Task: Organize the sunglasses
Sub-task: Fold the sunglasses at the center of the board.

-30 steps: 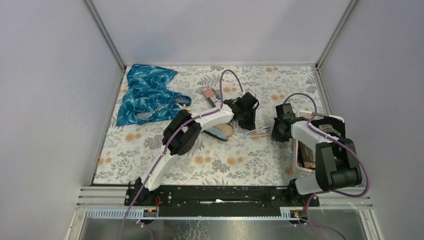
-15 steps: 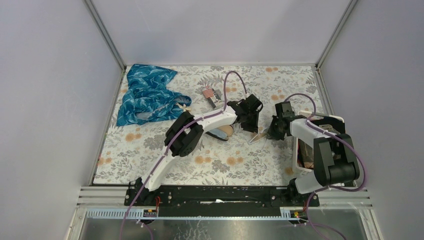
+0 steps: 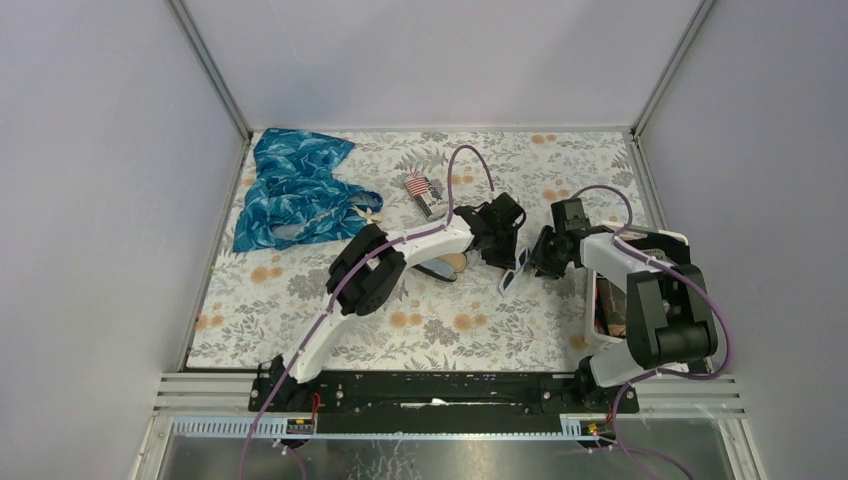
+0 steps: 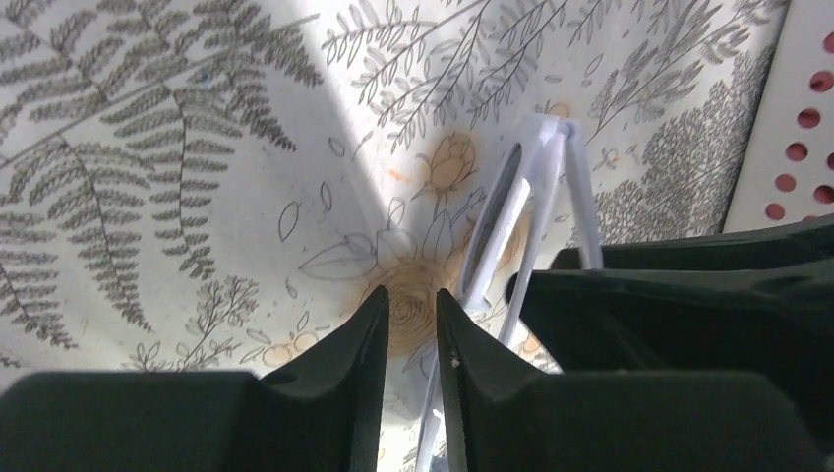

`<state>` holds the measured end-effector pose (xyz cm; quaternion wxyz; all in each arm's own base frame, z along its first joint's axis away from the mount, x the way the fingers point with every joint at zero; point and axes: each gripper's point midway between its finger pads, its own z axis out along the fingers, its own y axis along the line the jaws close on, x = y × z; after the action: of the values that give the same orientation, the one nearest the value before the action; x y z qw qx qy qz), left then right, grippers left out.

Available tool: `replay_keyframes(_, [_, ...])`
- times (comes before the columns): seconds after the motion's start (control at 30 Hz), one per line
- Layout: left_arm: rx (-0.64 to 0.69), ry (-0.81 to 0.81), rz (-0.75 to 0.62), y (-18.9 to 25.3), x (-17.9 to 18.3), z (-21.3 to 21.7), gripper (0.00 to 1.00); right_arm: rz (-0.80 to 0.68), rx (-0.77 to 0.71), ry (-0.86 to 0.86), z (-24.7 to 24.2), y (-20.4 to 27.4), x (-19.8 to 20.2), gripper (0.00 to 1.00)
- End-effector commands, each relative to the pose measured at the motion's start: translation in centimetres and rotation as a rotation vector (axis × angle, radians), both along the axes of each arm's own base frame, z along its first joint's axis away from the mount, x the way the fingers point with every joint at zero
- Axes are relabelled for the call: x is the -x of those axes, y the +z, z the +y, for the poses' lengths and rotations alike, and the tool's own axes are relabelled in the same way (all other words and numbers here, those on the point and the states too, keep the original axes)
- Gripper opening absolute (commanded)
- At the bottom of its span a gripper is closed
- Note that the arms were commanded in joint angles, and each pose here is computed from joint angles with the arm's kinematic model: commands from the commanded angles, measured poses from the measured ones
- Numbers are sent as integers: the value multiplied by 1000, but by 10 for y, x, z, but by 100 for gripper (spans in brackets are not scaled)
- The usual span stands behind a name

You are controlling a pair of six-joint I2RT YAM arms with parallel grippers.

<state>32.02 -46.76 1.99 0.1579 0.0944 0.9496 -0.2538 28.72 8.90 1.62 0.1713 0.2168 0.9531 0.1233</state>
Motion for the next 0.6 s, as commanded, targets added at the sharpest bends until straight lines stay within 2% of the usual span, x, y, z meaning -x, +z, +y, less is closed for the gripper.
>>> replay_keyframes(0.0, [-81, 26, 46, -12, 6, 33, 29, -78, 3, 0, -1, 27, -2, 42])
replay_keyframes(0.2, [-53, 85, 5, 14, -11, 55, 29, -106, 21, -9, -6, 37, 2, 44])
replay_keyframes(0.37, [-25, 81, 2, 24, -13, 55, 29, -124, -4, 1, -1, 41, 0, 48])
replay_keyframes(0.57, [-26, 86, 25, 19, -9, 55, 28, -116, -29, 19, 4, 35, 2, 38])
